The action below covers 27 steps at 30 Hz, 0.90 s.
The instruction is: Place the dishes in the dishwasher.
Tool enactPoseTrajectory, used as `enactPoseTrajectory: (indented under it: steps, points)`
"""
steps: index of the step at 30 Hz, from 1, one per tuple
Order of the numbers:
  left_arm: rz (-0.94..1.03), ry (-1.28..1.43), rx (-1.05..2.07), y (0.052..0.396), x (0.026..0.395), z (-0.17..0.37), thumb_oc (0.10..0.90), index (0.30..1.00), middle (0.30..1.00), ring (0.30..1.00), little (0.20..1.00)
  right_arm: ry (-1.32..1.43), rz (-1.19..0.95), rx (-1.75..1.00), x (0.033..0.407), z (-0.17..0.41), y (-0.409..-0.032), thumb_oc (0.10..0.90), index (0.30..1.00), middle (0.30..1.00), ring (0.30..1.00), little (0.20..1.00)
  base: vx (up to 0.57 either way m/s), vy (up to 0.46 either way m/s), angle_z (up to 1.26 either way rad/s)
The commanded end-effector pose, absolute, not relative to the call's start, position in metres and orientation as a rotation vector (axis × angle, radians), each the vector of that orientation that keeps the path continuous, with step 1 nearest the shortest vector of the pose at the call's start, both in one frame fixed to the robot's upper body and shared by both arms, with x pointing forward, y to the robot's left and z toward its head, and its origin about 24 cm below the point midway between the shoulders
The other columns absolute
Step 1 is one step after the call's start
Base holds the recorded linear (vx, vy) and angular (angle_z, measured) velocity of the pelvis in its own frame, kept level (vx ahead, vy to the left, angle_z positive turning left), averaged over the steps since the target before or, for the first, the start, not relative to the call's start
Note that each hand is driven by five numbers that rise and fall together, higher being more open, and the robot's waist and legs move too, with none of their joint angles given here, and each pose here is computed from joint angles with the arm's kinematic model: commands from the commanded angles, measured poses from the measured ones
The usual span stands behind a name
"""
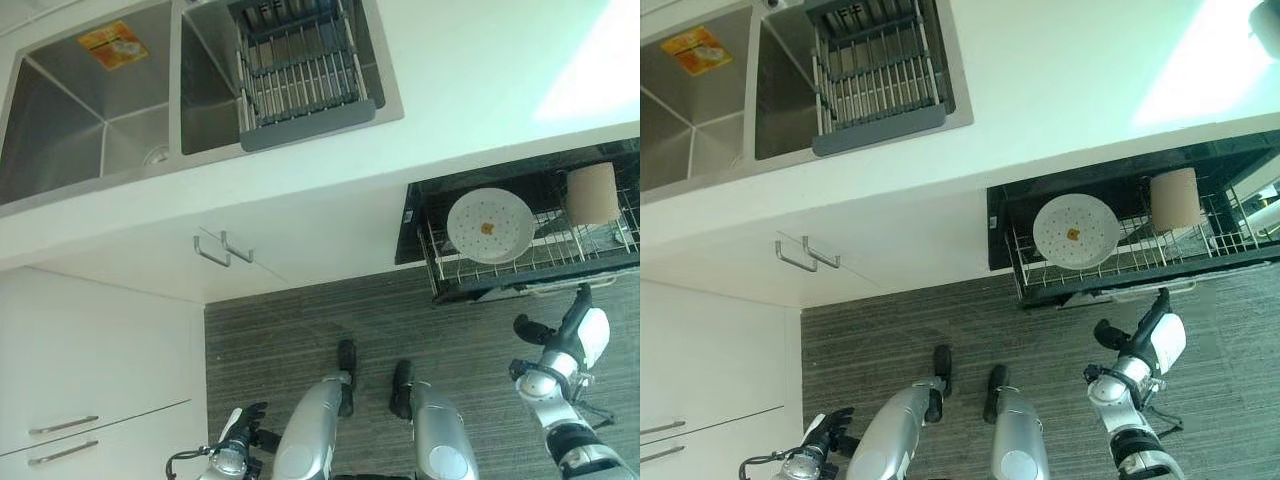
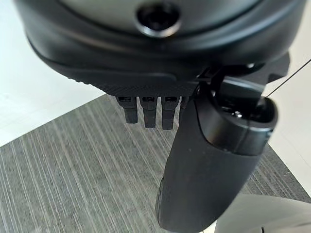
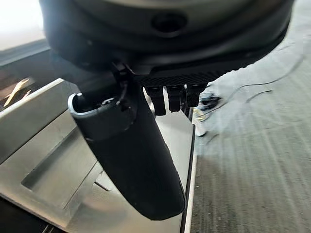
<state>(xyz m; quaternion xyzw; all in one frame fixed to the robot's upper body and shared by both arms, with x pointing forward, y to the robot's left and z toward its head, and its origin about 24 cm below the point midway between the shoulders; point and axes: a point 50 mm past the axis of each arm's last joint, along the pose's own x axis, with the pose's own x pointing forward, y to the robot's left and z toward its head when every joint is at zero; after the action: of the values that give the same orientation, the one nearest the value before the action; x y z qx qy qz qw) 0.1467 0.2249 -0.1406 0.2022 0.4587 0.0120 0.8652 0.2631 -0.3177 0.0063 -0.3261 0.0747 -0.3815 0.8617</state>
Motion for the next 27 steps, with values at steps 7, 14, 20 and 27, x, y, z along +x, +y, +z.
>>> enactPoseTrajectory:
  steps: [7, 14, 20, 27]
  points:
    - [0.014, 0.903, 0.490, 0.255, 0.153, -0.126, 0.800, 0.900, 0.900, 0.900, 0.900, -0.292, -0.636, -0.938, 0.331, 0.145, -0.327, 0.800, 0.900, 0.900, 0.900, 0.900, 0.06, 0.006, 0.16]
    - [-0.002, 0.802, 0.559, 0.263, 0.168, -0.110, 0.800, 0.900, 0.900, 0.900, 0.900, -0.366, -0.695, -1.064, 0.351, 0.202, -0.328, 0.800, 0.900, 0.900, 0.900, 0.900, 0.09, 0.018, 0.29]
    - [-0.012, 0.743, 0.596, 0.264, 0.177, -0.102, 0.800, 0.900, 0.900, 0.900, 0.900, -0.409, -0.744, -1.065, 0.364, 0.234, -0.318, 0.800, 0.900, 0.900, 0.900, 0.900, 0.07, 0.026, 0.07]
    - [-0.005, 0.750, 0.586, 0.266, 0.174, -0.103, 0.800, 0.900, 0.900, 0.900, 0.900, -0.360, -0.772, -1.032, 0.367, 0.237, -0.319, 0.800, 0.900, 0.900, 0.900, 0.900, 0.01, 0.004, 0.01]
